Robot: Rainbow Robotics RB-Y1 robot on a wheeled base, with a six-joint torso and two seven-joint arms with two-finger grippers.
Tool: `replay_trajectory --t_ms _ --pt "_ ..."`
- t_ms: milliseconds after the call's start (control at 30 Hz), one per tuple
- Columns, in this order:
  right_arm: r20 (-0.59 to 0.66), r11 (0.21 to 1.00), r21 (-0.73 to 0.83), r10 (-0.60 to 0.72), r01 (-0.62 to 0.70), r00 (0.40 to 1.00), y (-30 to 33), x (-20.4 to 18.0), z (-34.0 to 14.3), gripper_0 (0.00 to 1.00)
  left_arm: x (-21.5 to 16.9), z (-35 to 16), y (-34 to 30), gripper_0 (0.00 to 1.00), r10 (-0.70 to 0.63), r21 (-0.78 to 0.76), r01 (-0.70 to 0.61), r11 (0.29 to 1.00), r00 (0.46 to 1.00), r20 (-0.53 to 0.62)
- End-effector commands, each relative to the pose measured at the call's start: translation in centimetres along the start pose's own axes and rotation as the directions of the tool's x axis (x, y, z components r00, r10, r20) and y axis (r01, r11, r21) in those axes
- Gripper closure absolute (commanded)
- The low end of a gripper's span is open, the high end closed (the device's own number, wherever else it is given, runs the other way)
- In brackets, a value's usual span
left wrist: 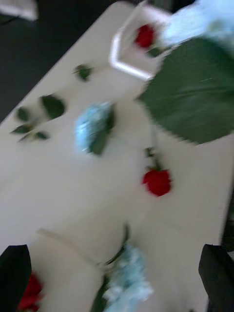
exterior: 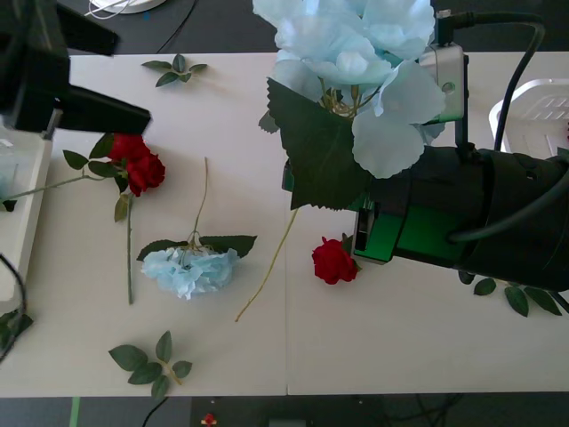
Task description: Place the red flowers into the right box and the blue flowers into the left box. If a person shows an open palm, hand one flower to the person first, then continue sorting.
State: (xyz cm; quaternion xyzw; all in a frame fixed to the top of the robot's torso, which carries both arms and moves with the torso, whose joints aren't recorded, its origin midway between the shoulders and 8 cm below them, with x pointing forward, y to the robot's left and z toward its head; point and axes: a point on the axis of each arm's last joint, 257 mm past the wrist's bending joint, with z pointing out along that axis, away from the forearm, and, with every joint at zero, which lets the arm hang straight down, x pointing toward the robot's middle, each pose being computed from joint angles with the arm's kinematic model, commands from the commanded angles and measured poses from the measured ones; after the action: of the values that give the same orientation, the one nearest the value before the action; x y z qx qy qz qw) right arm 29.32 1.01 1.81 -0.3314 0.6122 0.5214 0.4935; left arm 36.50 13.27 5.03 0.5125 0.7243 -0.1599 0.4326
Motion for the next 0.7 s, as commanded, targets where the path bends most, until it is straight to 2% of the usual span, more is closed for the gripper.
replay_trajectory --t_ms 33,267,500,700 --pt "0.036 0.998 -0.046 -0.039 0.040 0.999 1.6 -1.3 0.8 1.00 -2.2 0.0 -2.3 0.00 -0.045 0.126 0.036 0.991 0.996 0.072" --pt "0.033 0.999 -0.039 -0.029 0.030 0.999 1.0 -1.1 0.8 1.00 -2.6 0.6 -4.6 0.00 -0.206 0.308 0.180 0.934 0.977 0.054" --pt "0.034 0.999 -0.036 -0.018 0.020 0.999 -0.1 -1.4 1.0 1.00 -2.9 0.3 -6.1 0.00 -0.391 0.484 0.356 0.799 0.920 -0.031" --pt "0.046 0.999 -0.050 0.000 0.002 0.999 -0.6 -2.0 1.3 1.00 -2.7 0.6 -6.2 0.00 -0.471 0.556 0.444 0.703 0.876 -0.104"
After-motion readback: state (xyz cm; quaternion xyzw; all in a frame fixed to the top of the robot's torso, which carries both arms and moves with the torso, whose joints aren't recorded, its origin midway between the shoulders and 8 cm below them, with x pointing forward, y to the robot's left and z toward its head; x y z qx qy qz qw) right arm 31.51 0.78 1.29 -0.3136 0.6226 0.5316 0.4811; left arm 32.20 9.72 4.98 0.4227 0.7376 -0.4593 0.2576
